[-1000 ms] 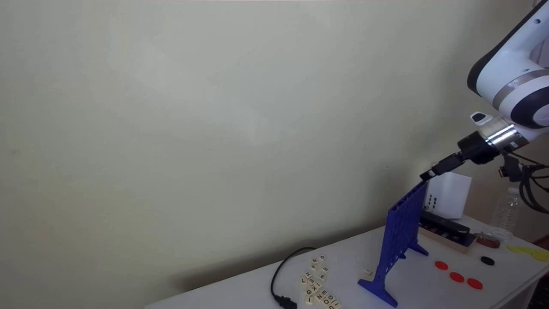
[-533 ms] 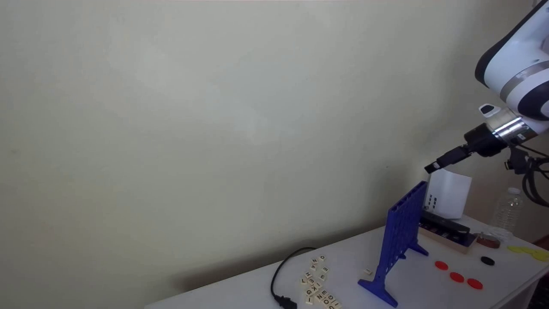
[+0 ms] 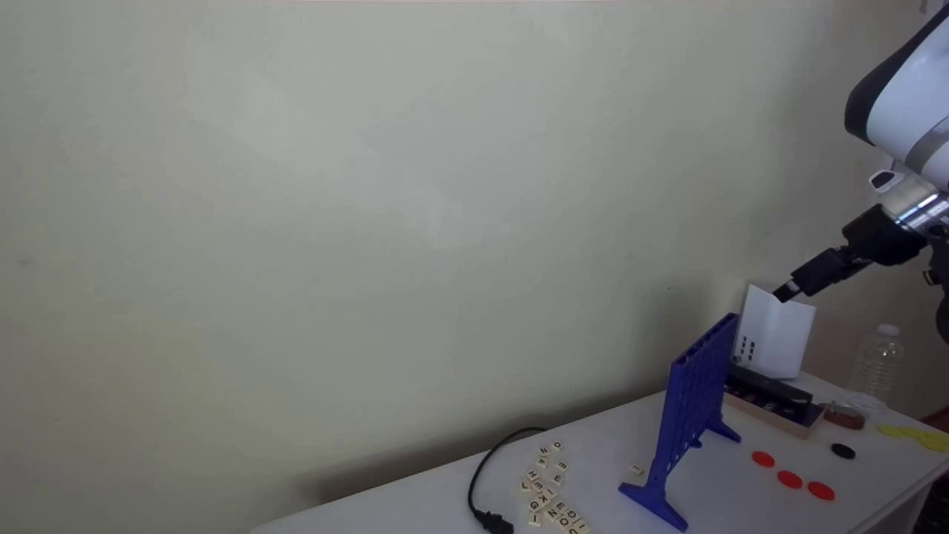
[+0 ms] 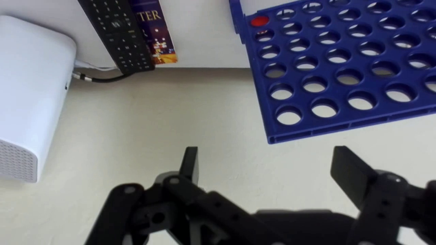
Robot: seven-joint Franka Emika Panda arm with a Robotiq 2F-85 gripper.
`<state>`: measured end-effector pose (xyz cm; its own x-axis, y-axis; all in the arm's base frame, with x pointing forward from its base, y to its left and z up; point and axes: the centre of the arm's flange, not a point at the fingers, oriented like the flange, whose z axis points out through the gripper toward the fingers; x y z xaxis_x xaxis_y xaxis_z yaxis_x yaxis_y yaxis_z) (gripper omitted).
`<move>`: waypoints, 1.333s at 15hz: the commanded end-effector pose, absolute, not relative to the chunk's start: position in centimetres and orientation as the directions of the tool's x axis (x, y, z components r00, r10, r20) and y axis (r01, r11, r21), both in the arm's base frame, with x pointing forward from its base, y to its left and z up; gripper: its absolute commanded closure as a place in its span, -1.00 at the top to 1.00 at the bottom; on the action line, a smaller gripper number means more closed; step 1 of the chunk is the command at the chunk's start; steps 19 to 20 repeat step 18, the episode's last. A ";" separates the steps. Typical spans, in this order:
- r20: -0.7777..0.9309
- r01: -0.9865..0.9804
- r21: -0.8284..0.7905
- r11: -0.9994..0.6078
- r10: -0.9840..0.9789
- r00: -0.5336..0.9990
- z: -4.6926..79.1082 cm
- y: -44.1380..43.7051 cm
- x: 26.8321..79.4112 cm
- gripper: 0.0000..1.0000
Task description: Put the orange circle inside the blue object
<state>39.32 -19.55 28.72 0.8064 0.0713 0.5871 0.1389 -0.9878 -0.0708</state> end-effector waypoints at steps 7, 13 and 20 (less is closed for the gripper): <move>0.389 0.151 -0.070 -0.986 0.112 0.915 30.8 -20.8 35.6 1.00; 0.240 0.124 -0.043 -0.991 0.110 0.965 29.9 -21.4 35.0 1.00; 0.238 0.110 -0.035 -0.993 0.098 0.966 28.0 -21.7 36.1 1.00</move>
